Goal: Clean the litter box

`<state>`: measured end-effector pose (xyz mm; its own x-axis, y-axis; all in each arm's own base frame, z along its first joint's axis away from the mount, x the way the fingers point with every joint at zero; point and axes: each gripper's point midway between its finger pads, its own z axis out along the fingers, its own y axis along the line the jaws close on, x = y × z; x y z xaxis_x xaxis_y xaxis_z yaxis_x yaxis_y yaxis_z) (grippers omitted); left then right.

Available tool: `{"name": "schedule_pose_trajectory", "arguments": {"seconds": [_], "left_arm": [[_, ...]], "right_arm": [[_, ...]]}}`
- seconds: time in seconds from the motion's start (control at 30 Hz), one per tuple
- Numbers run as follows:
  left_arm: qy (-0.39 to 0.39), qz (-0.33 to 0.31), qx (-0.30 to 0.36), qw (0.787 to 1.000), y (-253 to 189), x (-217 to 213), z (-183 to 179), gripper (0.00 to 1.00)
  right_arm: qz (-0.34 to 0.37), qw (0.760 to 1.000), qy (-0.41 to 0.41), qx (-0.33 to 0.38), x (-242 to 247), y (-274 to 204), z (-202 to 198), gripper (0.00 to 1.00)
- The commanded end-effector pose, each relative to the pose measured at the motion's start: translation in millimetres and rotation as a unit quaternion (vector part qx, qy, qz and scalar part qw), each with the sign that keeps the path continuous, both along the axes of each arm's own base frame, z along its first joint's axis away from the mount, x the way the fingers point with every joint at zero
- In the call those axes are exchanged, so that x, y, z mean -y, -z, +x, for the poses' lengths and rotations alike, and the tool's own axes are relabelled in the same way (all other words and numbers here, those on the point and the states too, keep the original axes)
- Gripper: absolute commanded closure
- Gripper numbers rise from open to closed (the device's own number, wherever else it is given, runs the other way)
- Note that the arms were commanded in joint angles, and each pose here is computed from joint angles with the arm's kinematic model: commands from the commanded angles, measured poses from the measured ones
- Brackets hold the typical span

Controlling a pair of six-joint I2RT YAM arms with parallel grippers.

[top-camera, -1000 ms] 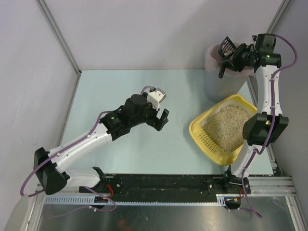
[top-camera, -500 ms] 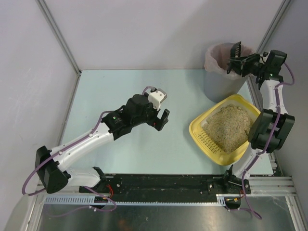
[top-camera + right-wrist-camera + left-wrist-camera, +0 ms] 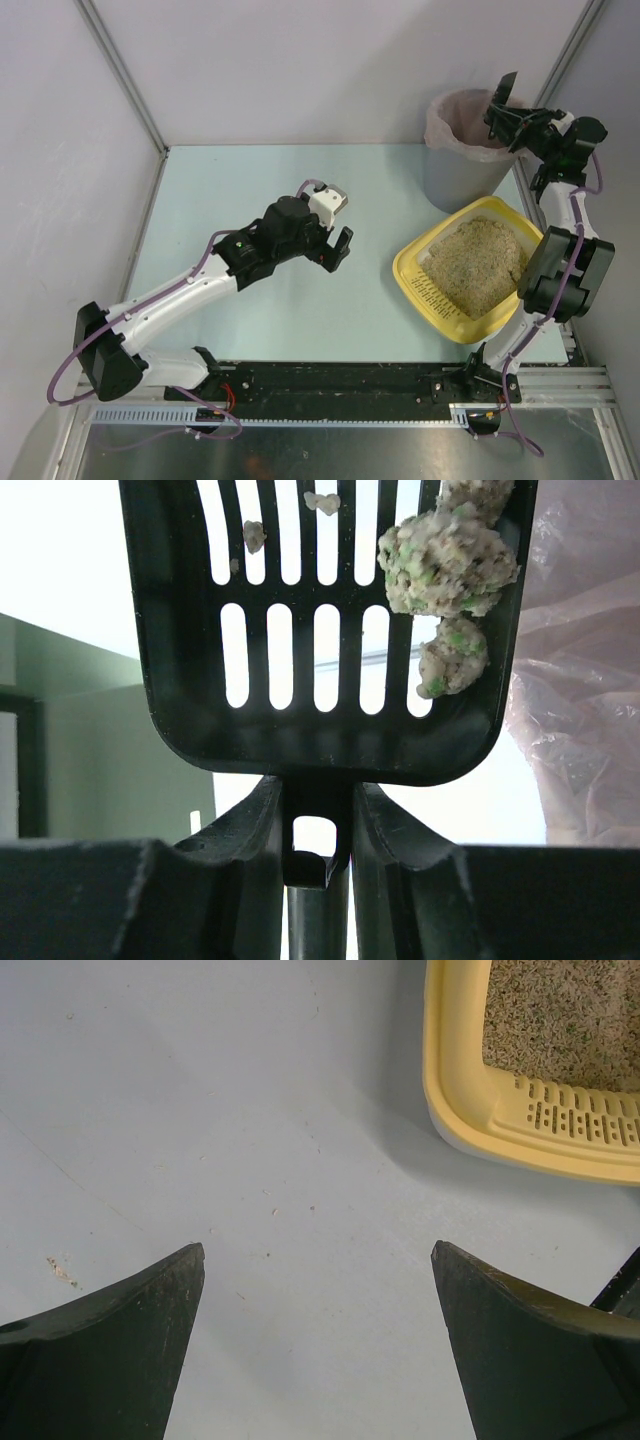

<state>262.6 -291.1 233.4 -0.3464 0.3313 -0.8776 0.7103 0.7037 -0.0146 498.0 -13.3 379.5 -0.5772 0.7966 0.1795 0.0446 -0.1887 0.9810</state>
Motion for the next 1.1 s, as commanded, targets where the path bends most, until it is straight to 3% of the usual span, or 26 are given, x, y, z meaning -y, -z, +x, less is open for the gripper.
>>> {"name": "schedule_pose_trajectory", "arguments": {"seconds": [0.0, 0.4, 0.6, 0.83, 1.07], "left_arm": [[0.006, -0.005, 0.020, 1.000, -8.9, 0.1, 2.2, 0.00], [0.005, -0.004, 0.023, 1.000, -11.0, -1.1, 2.5, 0.01], [0.008, -0.007, 0.022, 1.000, -12.1, -0.2, 1.0, 0.00], [0.005, -0.005, 0.024, 1.000, -11.2, -1.0, 2.2, 0.00], [0.003, -0.001, 0.021, 1.000, -7.7, -0.9, 3.3, 0.01]], "right_arm": [[0.042, 0.997, -0.024, 0.054, -5.2, -37.2, -22.1, 1.00], [0.107, 0.993, -0.015, 0.043, 2.5, -20.6, -19.6, 1.00], [0.187, 0.981, -0.019, 0.055, 7.2, -23.0, -26.6, 1.00], [0.206, 0.978, -0.011, 0.041, 11.3, -7.5, -24.3, 1.00], [0.201, 0.978, -0.016, 0.061, 3.7, -25.7, -34.1, 1.00]]}}
